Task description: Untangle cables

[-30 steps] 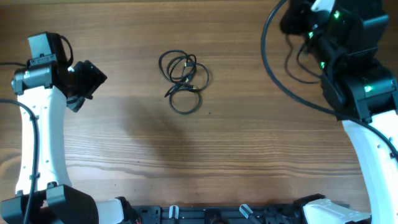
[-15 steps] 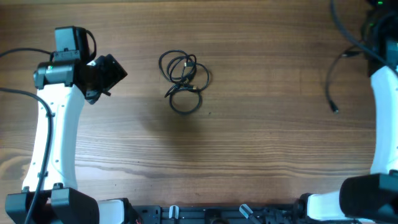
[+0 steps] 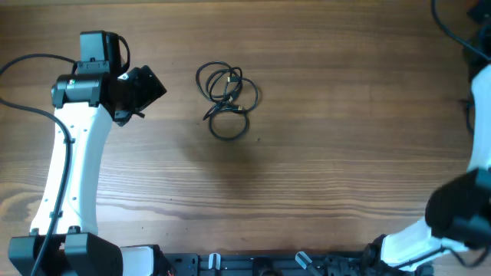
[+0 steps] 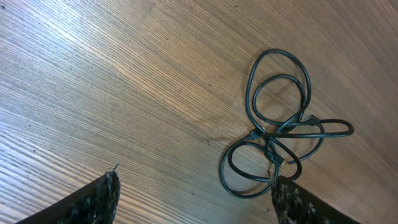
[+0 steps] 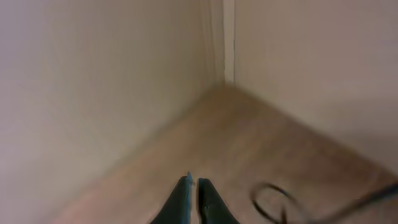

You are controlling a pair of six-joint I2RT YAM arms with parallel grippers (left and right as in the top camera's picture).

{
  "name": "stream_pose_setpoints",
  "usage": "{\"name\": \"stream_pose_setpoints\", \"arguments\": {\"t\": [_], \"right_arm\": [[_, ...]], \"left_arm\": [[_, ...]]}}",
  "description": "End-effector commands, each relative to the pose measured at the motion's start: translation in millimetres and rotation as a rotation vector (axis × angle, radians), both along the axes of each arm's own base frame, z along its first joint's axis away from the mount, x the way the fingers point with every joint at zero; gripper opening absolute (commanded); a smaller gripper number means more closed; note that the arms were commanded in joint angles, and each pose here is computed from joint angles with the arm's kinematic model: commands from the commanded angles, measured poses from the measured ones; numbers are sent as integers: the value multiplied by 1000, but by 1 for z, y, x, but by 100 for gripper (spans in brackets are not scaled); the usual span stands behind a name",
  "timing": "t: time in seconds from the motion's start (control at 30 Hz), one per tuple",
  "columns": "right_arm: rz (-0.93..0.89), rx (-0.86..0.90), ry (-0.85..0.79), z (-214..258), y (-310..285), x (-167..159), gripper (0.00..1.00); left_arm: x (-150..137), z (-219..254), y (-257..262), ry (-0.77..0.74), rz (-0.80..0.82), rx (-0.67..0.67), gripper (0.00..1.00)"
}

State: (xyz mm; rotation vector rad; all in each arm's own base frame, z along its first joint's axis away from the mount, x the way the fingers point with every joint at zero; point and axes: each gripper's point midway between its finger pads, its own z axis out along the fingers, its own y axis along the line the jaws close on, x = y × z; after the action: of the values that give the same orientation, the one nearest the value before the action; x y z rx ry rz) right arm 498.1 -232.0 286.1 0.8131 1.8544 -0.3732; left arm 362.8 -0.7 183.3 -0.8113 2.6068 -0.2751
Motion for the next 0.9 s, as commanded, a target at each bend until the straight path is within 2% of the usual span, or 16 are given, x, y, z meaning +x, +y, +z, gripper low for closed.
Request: {"name": "stream_pose_setpoints", "arguments": {"t": [0.0,0.1,0.13,0.27,0.37,0.5,0.7,0.77,0.87], "right_arm": [[14,44,148,-70,-2,14,44],[19,97,200,-99,2,15,95],[10,114,201,-102,3,14,100],[43,151,227,-110,11,12,99],[141,313,258,-129,41,10,100],[-29,582,327,-160,61,-27,100],[-78,652,473,-178,74,-62,100],[-39,729,557,-185,93,-78,100],[115,851,606,-186,126,-82,100]], "left_arm": [[-1,-2,-3,3,-23,-5,80],[-1,-2,-4,4,-23,-5,80],[-1,-2,-4,4,-23,-5,80],[-1,-2,-4,4,-23,-5,80],[-1,-2,-4,5,-23,-5,80],[-2,-2,-7,9,-31,-22,81],[-3,-2,-7,11,-31,-22,81],[-3,-2,-7,11,-31,-22,81],[-3,-2,-7,11,-37,-19,81]]}}
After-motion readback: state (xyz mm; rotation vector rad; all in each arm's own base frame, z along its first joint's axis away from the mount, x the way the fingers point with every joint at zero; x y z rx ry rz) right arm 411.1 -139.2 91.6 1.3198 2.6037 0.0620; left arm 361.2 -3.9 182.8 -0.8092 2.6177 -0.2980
